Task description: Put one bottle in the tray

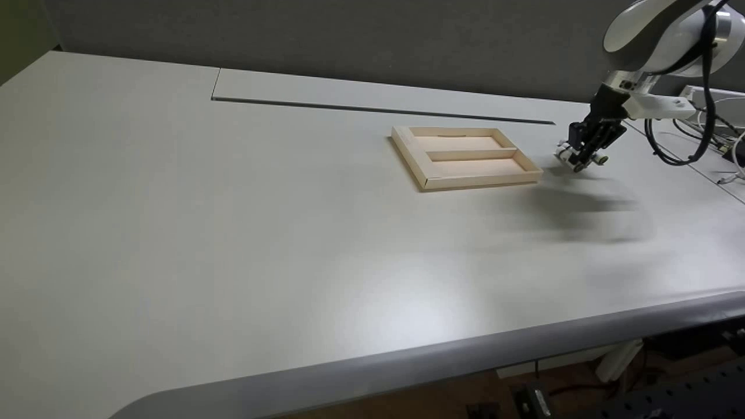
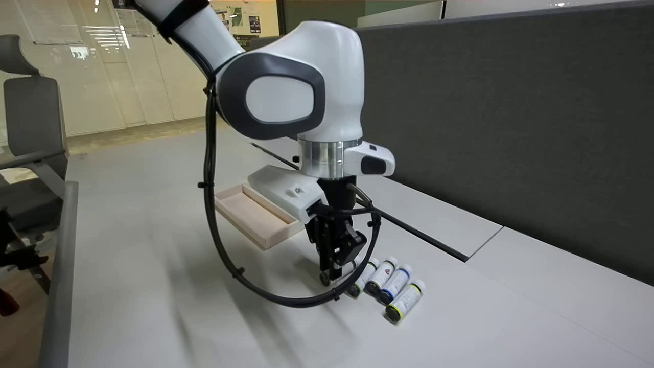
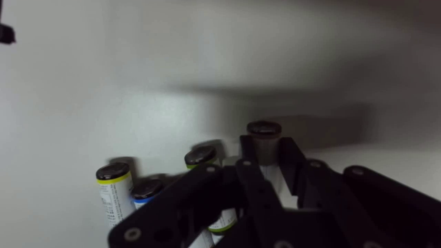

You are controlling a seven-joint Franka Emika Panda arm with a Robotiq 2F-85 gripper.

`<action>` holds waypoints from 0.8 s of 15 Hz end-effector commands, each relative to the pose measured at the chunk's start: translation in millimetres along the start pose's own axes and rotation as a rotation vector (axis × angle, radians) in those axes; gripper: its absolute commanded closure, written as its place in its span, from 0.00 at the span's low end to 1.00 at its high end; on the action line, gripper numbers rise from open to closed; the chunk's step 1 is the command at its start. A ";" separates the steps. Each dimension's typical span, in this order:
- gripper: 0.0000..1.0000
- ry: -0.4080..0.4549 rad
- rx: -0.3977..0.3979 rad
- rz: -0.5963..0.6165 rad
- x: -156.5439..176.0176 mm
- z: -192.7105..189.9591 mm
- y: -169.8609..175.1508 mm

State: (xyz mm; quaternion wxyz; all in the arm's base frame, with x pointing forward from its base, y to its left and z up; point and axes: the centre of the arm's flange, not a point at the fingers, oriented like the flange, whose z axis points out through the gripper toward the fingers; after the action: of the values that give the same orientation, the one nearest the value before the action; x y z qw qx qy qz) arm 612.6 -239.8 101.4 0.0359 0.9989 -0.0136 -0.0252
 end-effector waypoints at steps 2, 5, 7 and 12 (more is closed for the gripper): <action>0.94 -0.034 0.023 0.049 1.4 8.6 15.7; 0.94 -0.043 0.052 0.047 14.6 -15.4 3.6; 0.94 -0.060 0.081 0.013 26.7 -42.9 -16.2; 0.94 -0.103 0.114 -0.087 33.0 -89.4 -85.3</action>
State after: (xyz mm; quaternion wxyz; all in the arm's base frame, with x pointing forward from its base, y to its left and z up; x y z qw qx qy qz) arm 651.0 -182.3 159.1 -0.0068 0.9982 0.0120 -0.0580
